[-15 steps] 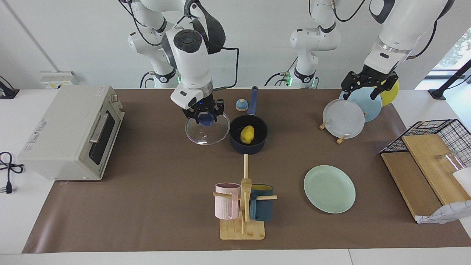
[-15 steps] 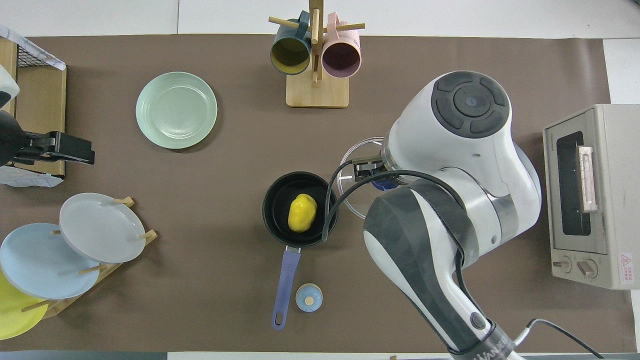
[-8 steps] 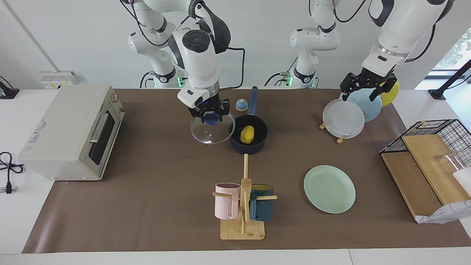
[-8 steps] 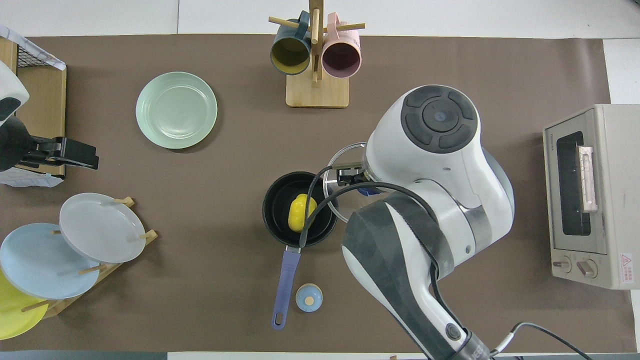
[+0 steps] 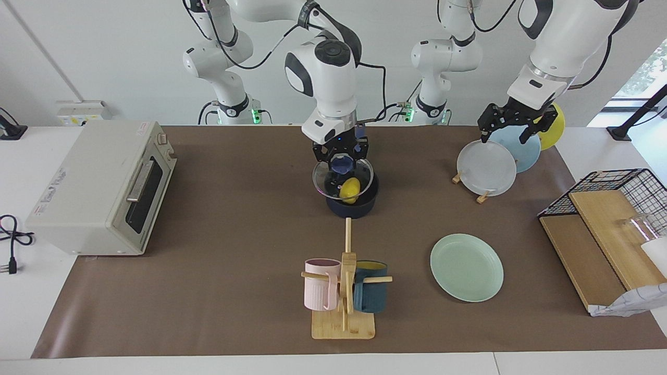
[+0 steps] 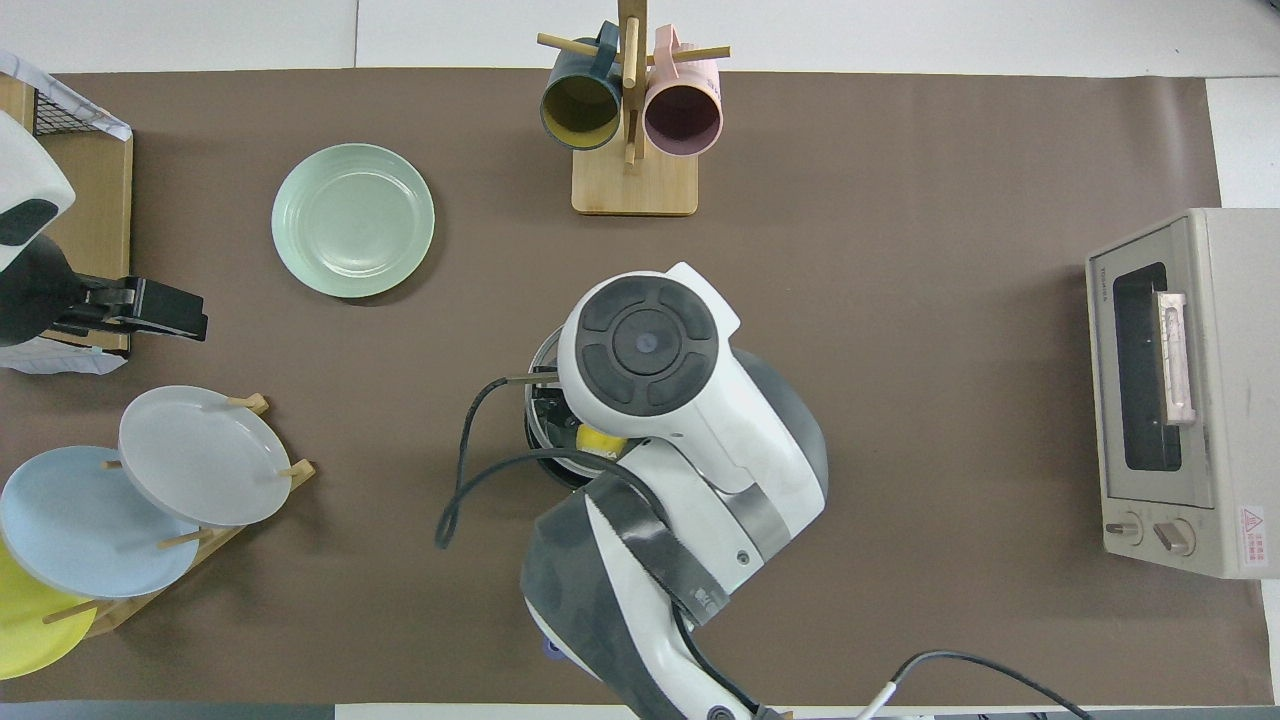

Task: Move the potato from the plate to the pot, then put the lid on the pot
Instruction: 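Carry the glass lid over the pot with the right gripper, then lower the glass lid onto the pot and open the right gripper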

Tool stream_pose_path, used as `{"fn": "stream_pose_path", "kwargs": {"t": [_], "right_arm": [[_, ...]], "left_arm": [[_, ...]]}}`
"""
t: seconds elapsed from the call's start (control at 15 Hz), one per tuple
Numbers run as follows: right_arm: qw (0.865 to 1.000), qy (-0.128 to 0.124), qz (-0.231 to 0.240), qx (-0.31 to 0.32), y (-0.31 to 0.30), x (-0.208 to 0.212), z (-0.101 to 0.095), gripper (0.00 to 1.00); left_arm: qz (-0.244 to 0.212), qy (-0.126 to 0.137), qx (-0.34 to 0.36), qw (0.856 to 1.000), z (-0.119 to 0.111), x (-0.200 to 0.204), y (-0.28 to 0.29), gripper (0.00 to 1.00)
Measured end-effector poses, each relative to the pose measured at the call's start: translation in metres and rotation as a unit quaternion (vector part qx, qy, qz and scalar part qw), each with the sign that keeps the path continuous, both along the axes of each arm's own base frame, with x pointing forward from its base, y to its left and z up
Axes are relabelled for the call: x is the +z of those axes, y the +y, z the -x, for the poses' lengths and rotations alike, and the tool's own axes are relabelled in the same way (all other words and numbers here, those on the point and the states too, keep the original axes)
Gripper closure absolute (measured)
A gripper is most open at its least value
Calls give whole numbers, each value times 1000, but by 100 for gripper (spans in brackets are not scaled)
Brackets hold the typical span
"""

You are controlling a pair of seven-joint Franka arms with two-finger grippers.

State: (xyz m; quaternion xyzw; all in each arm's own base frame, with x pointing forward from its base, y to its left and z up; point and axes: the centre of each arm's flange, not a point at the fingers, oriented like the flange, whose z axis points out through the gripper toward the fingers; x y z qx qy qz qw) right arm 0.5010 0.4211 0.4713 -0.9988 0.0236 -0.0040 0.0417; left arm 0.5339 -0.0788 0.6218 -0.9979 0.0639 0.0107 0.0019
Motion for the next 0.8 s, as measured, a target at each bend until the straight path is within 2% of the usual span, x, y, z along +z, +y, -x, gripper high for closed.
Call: {"fn": "stream_pose_path", "kwargs": {"t": [0.13,0.27,0.6,0.8], "right_arm": [[1000,5,22,0,35,-22,3,33],[999,4,33,0,51,-40,-2,33],[999,4,38,-8,46,-47,-13,33],[999,15,47,-11,40,-50,-14,33]], "left_arm": [[0,0,0,1000,0,0,0,0],[0,0,0,1000,0,0,0,0],[0,0,1,1000,0,0,1,0],[-1,0,-1,1000,0,0,-2,0]]}}
